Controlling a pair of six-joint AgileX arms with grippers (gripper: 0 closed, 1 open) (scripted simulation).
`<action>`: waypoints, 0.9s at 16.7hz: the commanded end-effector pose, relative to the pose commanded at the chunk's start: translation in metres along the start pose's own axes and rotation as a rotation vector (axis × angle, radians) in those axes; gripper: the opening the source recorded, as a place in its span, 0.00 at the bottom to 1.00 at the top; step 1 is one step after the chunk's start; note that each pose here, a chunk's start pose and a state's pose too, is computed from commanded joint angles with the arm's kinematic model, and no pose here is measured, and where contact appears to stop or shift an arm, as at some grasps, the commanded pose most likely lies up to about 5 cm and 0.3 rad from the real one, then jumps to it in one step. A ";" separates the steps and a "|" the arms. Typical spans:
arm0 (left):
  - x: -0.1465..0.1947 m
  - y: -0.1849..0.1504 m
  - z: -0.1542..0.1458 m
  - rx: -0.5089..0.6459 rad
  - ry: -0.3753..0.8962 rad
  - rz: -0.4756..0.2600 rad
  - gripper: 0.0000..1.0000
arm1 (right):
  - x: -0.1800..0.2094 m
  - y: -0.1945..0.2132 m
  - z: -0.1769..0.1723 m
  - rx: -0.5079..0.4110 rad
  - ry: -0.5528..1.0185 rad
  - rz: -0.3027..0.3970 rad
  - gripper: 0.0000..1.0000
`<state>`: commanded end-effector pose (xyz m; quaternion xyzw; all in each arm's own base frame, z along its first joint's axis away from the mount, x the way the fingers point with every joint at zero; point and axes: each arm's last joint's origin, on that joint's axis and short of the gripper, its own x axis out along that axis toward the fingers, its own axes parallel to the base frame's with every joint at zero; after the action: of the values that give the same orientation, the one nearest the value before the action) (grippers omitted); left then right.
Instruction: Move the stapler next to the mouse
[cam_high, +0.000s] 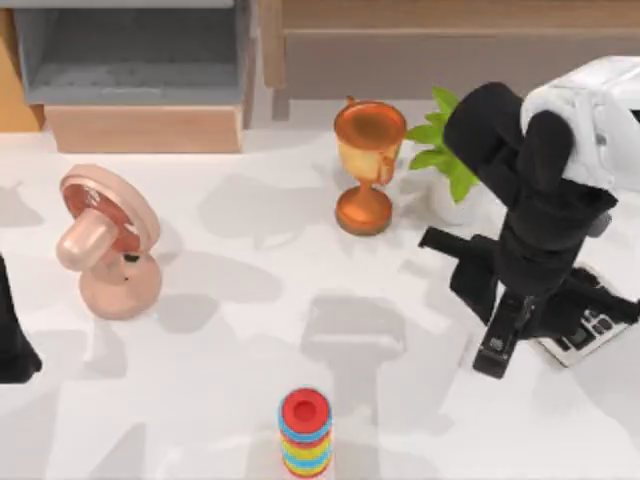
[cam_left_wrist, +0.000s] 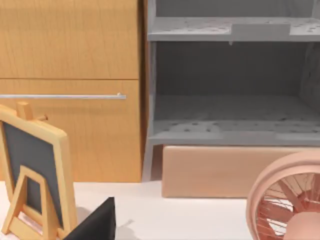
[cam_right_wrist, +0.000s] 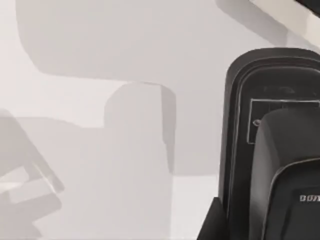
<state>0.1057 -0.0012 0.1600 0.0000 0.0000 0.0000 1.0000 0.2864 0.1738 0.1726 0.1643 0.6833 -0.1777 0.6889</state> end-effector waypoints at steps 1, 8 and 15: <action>0.000 0.000 0.000 0.000 0.000 0.000 1.00 | -0.004 -0.011 0.024 0.026 0.000 -0.006 0.00; 0.000 0.000 0.000 0.000 0.000 0.000 1.00 | -0.016 -0.127 0.187 0.102 0.029 -0.021 0.00; 0.000 0.000 0.000 0.000 0.000 0.000 1.00 | 0.003 -0.184 0.275 -0.189 0.026 0.038 0.00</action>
<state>0.1057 -0.0012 0.1600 0.0000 0.0000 0.0000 1.0000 0.4428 -0.1177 0.1758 0.1139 0.7026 -0.0974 0.6956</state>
